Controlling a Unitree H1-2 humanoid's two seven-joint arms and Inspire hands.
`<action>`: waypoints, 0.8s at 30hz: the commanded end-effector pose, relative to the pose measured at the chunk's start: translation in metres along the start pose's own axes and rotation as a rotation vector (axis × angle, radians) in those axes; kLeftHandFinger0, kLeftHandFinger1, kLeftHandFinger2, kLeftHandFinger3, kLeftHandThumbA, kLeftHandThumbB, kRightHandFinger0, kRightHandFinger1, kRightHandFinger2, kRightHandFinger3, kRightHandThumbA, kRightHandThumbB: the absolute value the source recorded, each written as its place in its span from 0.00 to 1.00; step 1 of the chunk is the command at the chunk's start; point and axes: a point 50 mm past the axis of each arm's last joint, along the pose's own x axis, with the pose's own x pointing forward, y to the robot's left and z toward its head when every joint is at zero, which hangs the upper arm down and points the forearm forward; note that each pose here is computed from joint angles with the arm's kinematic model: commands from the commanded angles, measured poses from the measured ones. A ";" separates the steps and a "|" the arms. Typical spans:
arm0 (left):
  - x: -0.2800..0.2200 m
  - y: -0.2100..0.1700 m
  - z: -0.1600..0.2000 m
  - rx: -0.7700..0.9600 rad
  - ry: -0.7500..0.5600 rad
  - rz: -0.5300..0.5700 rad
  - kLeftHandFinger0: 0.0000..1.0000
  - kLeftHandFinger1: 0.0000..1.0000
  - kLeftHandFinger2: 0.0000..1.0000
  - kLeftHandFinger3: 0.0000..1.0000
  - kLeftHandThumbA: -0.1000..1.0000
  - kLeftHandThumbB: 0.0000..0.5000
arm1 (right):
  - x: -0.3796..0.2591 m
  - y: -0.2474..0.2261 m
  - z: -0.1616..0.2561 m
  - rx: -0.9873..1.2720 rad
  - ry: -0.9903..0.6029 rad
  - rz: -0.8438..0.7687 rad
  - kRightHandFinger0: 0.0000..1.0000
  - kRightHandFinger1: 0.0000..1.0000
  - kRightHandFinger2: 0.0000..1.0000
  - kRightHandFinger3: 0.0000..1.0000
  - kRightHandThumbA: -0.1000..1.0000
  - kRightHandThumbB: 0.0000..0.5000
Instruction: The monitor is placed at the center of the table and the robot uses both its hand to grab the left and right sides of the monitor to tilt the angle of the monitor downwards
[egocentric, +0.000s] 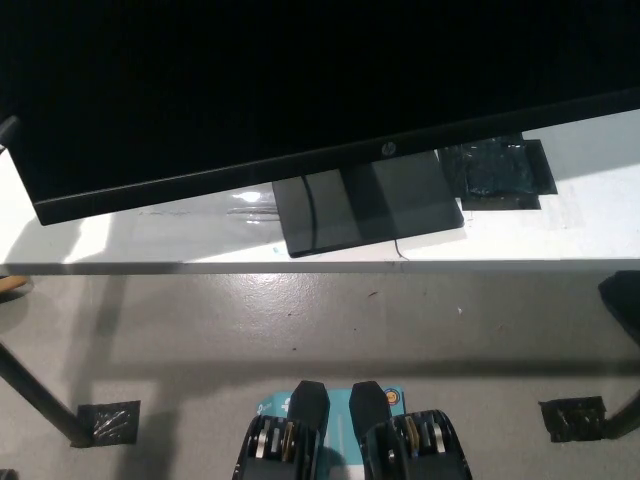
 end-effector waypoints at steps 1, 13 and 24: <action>0.010 0.023 0.019 0.041 -0.075 0.026 1.00 1.00 1.00 1.00 0.98 0.94 | 0.024 -0.002 0.063 0.082 -0.141 0.263 1.00 1.00 1.00 1.00 0.84 1.00; 0.011 0.026 0.015 0.039 -0.071 0.029 1.00 1.00 1.00 1.00 0.98 0.97 | 0.032 0.000 0.073 0.136 -0.017 0.591 1.00 1.00 1.00 1.00 0.69 1.00; 0.012 0.023 0.018 0.033 -0.080 0.021 1.00 1.00 1.00 1.00 0.97 0.95 | 0.047 0.004 0.105 -0.038 0.024 0.569 1.00 1.00 1.00 1.00 0.71 1.00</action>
